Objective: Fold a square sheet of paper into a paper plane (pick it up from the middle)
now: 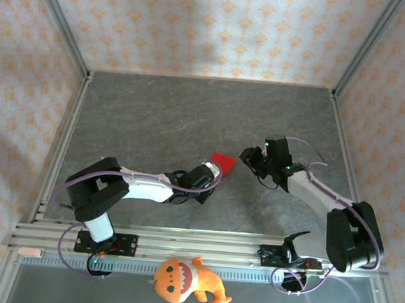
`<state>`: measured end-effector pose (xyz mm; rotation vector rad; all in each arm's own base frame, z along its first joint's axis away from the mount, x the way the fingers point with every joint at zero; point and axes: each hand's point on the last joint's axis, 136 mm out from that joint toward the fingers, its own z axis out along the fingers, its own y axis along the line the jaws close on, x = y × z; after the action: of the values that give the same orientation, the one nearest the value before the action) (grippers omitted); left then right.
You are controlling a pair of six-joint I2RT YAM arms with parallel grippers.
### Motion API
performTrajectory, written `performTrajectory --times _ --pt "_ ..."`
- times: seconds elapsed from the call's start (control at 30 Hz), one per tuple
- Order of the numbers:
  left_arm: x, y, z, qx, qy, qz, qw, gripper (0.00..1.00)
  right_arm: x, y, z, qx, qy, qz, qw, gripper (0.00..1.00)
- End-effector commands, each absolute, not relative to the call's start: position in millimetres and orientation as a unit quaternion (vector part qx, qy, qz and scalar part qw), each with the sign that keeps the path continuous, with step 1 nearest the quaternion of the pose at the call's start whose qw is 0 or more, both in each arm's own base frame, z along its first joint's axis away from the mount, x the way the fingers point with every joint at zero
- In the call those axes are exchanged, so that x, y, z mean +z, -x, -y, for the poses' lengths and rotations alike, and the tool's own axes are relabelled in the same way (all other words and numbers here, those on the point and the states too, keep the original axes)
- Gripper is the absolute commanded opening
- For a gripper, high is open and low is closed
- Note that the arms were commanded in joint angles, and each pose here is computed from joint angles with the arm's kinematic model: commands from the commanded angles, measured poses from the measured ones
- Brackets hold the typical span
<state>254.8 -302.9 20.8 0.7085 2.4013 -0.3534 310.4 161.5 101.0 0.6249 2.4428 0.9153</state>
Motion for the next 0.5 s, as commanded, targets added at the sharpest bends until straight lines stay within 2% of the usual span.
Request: performTrajectory --times 0.0,0.27,0.47 --pt "22.6 -244.2 314.6 -0.196 -0.26 -0.903 0.281 0.0 95.1 -306.9 -143.4 0.294 -0.237 -0.89 0.256 0.37" --pt "11.4 -241.4 312.6 -0.257 -0.227 -0.906 0.249 0.0 97.5 -298.5 -154.2 0.338 -0.205 -0.879 0.265 0.36" --pt "17.9 -242.3 319.1 -0.325 -0.201 -0.891 0.244 0.0 110.7 -294.9 -155.0 0.37 -0.195 -0.858 0.298 0.35"
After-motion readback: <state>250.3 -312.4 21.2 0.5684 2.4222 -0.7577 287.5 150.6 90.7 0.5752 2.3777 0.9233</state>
